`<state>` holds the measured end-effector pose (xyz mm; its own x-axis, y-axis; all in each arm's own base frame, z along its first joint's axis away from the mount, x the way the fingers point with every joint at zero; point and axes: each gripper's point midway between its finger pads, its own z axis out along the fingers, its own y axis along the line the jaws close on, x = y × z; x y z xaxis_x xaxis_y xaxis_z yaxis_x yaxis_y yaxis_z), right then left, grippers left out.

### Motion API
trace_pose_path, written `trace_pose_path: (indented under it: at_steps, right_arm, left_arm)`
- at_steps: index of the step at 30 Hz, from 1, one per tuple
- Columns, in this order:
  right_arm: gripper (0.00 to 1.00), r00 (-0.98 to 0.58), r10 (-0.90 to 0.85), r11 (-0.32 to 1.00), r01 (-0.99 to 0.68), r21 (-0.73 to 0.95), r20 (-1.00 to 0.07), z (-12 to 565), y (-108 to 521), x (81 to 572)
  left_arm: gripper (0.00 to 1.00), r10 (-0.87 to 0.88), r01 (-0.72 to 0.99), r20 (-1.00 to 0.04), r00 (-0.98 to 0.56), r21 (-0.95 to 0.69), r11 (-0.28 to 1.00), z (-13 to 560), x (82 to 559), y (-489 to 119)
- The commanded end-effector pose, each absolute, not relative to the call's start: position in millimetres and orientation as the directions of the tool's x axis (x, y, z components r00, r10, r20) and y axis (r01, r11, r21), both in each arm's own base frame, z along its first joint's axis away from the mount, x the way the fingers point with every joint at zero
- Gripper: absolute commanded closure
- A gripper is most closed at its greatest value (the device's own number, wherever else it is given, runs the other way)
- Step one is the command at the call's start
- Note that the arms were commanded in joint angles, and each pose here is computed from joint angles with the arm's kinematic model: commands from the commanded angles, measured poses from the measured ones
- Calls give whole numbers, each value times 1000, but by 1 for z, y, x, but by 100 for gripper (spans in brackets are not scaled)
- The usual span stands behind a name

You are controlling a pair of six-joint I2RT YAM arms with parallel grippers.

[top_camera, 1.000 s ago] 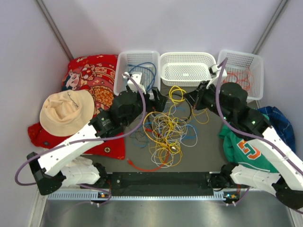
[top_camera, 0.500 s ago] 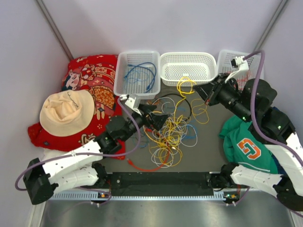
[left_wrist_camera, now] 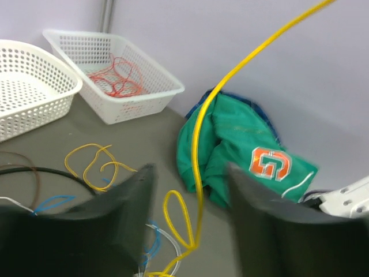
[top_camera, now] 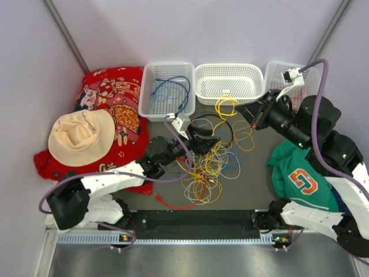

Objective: Untangle the cables

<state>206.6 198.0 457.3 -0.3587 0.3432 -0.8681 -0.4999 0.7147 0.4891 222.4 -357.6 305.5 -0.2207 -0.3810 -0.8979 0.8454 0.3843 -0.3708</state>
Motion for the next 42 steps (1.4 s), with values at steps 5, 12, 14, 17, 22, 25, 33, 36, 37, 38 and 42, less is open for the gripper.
trace_pose_path:
  at_steps: [5, 12, 14, 17, 22, 25, 33, 36, 37, 38, 42]
  right_arm:
    - [100, -272, 416, 673, -550, 495, -868, 511, 182, 188]
    - [100, -125, 478, 754, -449, 480, -869, 527, 129, 182]
    - [100, -112, 485, 768, -420, 483, -868, 519, 121, 183]
    - [100, -75, 512, 776, -387, 498, -856, 515, 107, 180]
    - [76, -77, 501, 786, -376, 490, -862, 510, 102, 177]
    - [36, -137, 460, 790, -387, 475, -877, 499, 114, 180]
    - [24, -312, 405, 684, -520, 511, -859, 462, 172, 178]
    - [26, -373, 362, 636, -571, 519, -854, 450, 199, 181]
    - [27, -384, 348, 646, -563, 516, -855, 441, 203, 186]
    - [27, -388, 339, 630, -583, 513, -857, 440, 209, 186]
    - [28, -385, 309, 637, -595, 490, -870, 430, 222, 199]
  left_arm:
    - [100, -312, 806, -920, -238, -366, 465, 295, 252, -380]
    - [100, -166, 550, -940, -299, -312, 775, 259, 283, -319]
    - [100, -171, 474, -948, -270, -285, 833, 274, 294, -300]
    - [100, -131, 443, -961, -242, -229, 866, 287, 296, -283]
    - [100, -135, 419, -970, -201, -210, 883, 308, 294, -269]
    - [100, -146, 435, -970, -193, -218, 874, 325, 291, -269]
    - [100, -188, 517, -962, -198, -265, 814, 392, 289, -293]
    - [100, -207, 554, -955, -211, -291, 780, 412, 286, -304]
    - [100, -202, 592, -954, -224, -298, 749, 415, 280, -312]
    - [100, -201, 608, -952, -232, -303, 734, 417, 279, -317]
    - [100, -193, 708, -946, -260, -323, 628, 437, 261, -336]
